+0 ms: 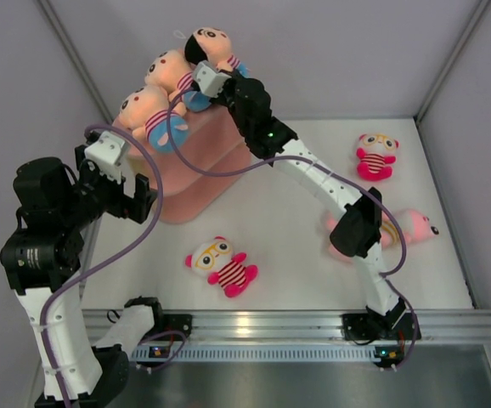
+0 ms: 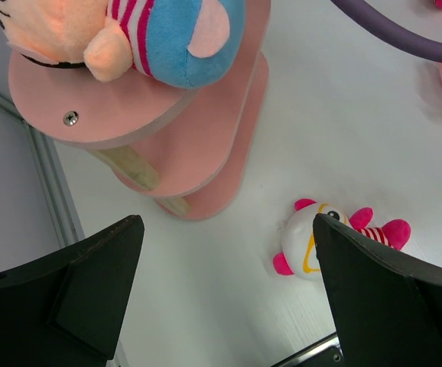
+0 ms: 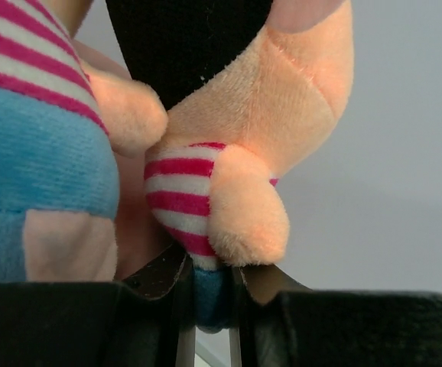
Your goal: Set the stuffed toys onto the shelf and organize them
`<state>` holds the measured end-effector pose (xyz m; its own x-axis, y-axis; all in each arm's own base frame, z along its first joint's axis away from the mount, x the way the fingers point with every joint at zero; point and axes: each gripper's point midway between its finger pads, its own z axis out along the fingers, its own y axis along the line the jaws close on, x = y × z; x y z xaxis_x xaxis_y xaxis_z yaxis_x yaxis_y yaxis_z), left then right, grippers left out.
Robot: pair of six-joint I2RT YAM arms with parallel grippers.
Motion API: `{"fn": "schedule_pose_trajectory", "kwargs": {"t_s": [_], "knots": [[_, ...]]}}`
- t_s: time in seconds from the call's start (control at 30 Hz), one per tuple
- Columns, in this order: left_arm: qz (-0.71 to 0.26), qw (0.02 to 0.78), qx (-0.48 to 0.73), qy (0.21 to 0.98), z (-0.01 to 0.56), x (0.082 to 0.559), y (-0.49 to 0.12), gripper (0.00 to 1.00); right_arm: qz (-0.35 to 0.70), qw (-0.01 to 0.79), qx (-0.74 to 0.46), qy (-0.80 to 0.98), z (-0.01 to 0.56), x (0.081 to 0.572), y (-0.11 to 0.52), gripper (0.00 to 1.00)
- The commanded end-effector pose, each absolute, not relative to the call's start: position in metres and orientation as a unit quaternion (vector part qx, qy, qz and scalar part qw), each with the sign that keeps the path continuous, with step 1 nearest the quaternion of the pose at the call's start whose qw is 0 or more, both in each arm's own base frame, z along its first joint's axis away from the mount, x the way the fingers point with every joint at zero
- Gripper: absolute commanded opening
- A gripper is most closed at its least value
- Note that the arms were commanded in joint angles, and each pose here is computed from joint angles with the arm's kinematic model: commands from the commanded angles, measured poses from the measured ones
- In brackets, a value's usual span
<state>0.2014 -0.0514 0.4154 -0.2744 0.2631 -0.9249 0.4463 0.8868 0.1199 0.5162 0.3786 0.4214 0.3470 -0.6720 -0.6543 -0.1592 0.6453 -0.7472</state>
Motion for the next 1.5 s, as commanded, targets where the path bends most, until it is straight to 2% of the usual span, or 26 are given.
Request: {"fn": "schedule_pose_trajectory", "kwargs": {"t_s": [0.0, 0.33, 0.4, 0.5, 0.53, 0.63, 0.8, 0.9, 1.0, 1.03, 1.13, 1.27, 1.33, 1.47], "knots": [[-0.073, 0.581, 0.228, 0.778, 0.426, 0.206, -0.051, 0.99, -0.107, 0.761, -0.373, 0.52, 0.469, 0.483, 0.389, 0.15], [-0.073, 0.582, 0.228, 0.777, 0.426, 0.205, -0.051, 0.99, -0.105, 0.754, -0.374, 0.529, 0.462, 0.487, 0.388, 0.23], [-0.075, 0.582, 0.228, 0.777, 0.426, 0.205, -0.052, 0.99, -0.106, 0.751, -0.375, 0.533, 0.458, 0.488, 0.387, 0.27], [-0.075, 0.582, 0.228, 0.777, 0.426, 0.205, -0.052, 0.99, -0.105, 0.748, -0.374, 0.538, 0.456, 0.489, 0.385, 0.38], [-0.075, 0.582, 0.229, 0.776, 0.426, 0.204, -0.052, 0.99, -0.102, 0.748, -0.375, 0.538, 0.456, 0.489, 0.386, 0.44], [-0.075, 0.582, 0.228, 0.777, 0.426, 0.204, -0.052, 0.98, -0.09, 0.748, -0.381, 0.536, 0.456, 0.486, 0.389, 0.5], [-0.076, 0.582, 0.229, 0.777, 0.426, 0.204, -0.053, 0.99, -0.072, 0.751, -0.372, 0.541, 0.458, 0.489, 0.385, 0.51], [-0.077, 0.581, 0.23, 0.777, 0.425, 0.204, -0.053, 0.98, -0.057, 0.749, -0.366, 0.549, 0.453, 0.495, 0.382, 0.47], [-0.077, 0.581, 0.23, 0.777, 0.425, 0.204, -0.053, 0.99, -0.046, 0.748, -0.355, 0.558, 0.451, 0.499, 0.377, 0.35], [-0.077, 0.581, 0.23, 0.777, 0.425, 0.204, -0.053, 0.99, -0.045, 0.749, -0.351, 0.56, 0.452, 0.5, 0.375, 0.25], [-0.073, 0.58, 0.23, 0.778, 0.424, 0.205, -0.052, 0.99, -0.042, 0.757, -0.329, 0.563, 0.459, 0.5, 0.366, 0.16], [-0.077, 0.582, 0.229, 0.777, 0.426, 0.205, -0.053, 0.99, -0.045, 0.77, -0.301, 0.56, 0.475, 0.498, 0.349, 0.08], [-0.081, 0.583, 0.229, 0.775, 0.429, 0.205, -0.054, 0.99, -0.057, 0.778, -0.286, 0.557, 0.488, 0.495, 0.337, 0.01], [-0.09, 0.598, 0.224, 0.764, 0.443, 0.207, -0.057, 0.99, -0.087, 0.797, -0.241, 0.546, 0.518, 0.486, 0.311, 0.0]]}}
